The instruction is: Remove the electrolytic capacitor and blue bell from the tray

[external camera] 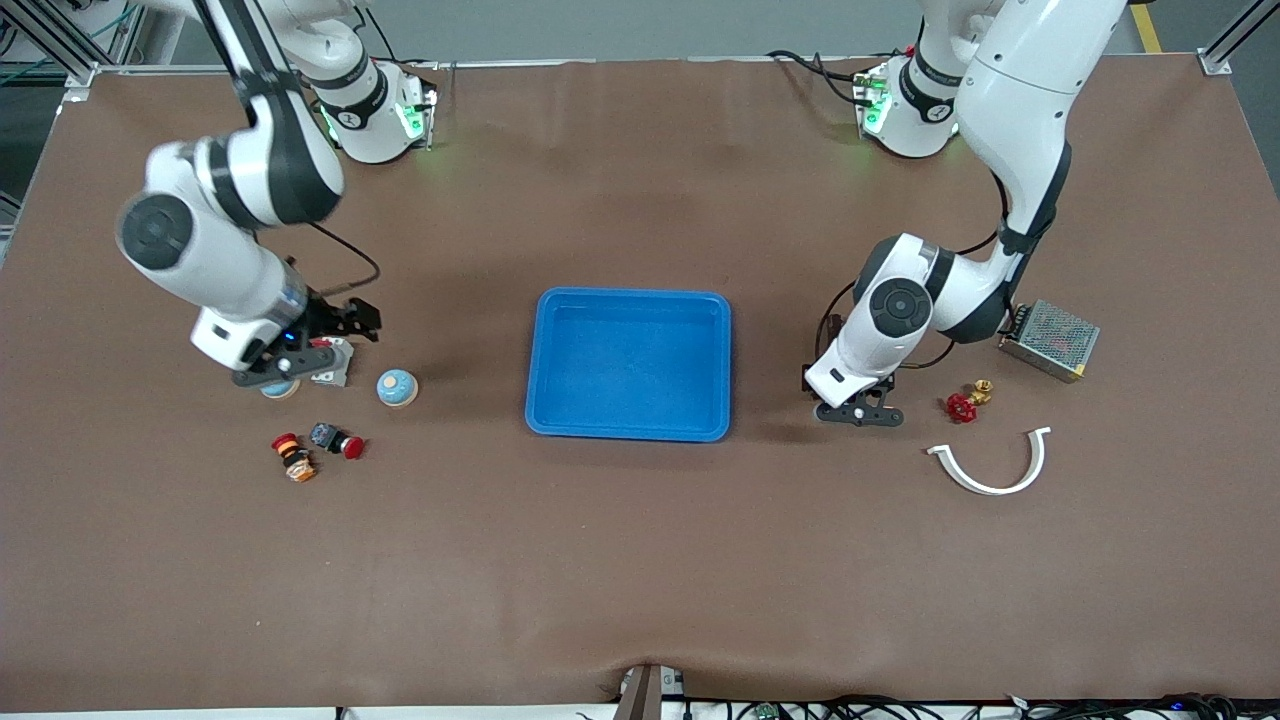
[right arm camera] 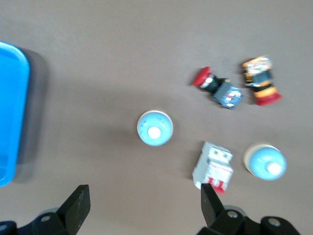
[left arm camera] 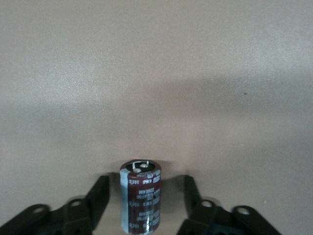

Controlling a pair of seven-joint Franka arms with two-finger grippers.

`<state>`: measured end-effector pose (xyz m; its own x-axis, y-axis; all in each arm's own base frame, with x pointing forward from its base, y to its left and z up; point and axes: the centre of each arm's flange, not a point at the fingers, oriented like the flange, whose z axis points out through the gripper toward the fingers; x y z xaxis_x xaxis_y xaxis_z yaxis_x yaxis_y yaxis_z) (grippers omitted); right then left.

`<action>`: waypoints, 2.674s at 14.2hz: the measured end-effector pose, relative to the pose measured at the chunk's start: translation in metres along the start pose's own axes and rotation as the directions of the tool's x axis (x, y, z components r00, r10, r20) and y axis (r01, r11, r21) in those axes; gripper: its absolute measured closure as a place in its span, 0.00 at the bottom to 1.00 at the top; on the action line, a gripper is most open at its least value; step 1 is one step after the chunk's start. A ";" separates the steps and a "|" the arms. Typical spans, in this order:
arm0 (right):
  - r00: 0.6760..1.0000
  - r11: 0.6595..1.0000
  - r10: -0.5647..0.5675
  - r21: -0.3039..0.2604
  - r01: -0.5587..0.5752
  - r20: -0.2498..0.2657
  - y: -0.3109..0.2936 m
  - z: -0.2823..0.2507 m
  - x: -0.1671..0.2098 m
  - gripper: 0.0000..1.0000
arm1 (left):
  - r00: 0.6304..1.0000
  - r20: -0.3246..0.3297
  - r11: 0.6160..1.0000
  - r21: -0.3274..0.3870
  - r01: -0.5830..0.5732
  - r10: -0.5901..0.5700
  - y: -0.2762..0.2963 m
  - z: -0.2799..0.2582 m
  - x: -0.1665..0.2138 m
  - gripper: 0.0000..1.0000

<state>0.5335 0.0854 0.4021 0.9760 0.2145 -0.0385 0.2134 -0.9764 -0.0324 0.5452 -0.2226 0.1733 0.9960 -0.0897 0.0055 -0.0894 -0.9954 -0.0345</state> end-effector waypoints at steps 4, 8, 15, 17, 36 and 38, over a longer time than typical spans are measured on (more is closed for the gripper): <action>0.993 0.996 0.094 0.002 -0.094 -0.068 0.049 -0.089 -0.028 0.00 | 1.000 -0.006 1.000 -0.002 0.023 -0.023 0.002 -0.002 0.002 0.00; 0.985 0.988 0.152 0.003 -0.153 -0.086 0.081 -0.187 -0.027 0.00 | 0.999 -0.015 0.999 -0.005 0.034 -0.034 0.002 -0.005 0.005 0.00; 0.966 0.978 0.204 -0.003 -0.207 -0.159 0.112 -0.232 -0.010 0.00 | 0.998 -0.020 0.998 0.016 0.056 -0.056 -0.005 -0.046 0.026 0.00; 0.959 0.975 0.220 -0.003 -0.224 -0.176 0.121 -0.242 -0.013 0.00 | 0.998 -0.025 0.998 0.018 0.064 -0.064 -0.009 -0.057 0.030 0.00; 0.956 0.968 0.248 -0.001 -0.252 -0.157 0.137 -0.240 -0.015 0.00 | 0.969 -0.090 0.972 0.003 0.233 -0.232 -0.088 -0.170 0.066 0.00; 0.957 0.968 0.247 -0.001 -0.250 -0.154 0.136 -0.239 -0.014 0.00 | 0.963 -0.084 0.966 -0.007 0.258 -0.257 -0.094 -0.196 0.066 0.00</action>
<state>0.5594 -0.0564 0.6368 0.9933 -0.0397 0.1087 -0.0376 -0.9991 -0.0208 0.6178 -0.1419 0.3731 0.9810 0.1671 0.0983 0.1703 -0.9851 -0.0249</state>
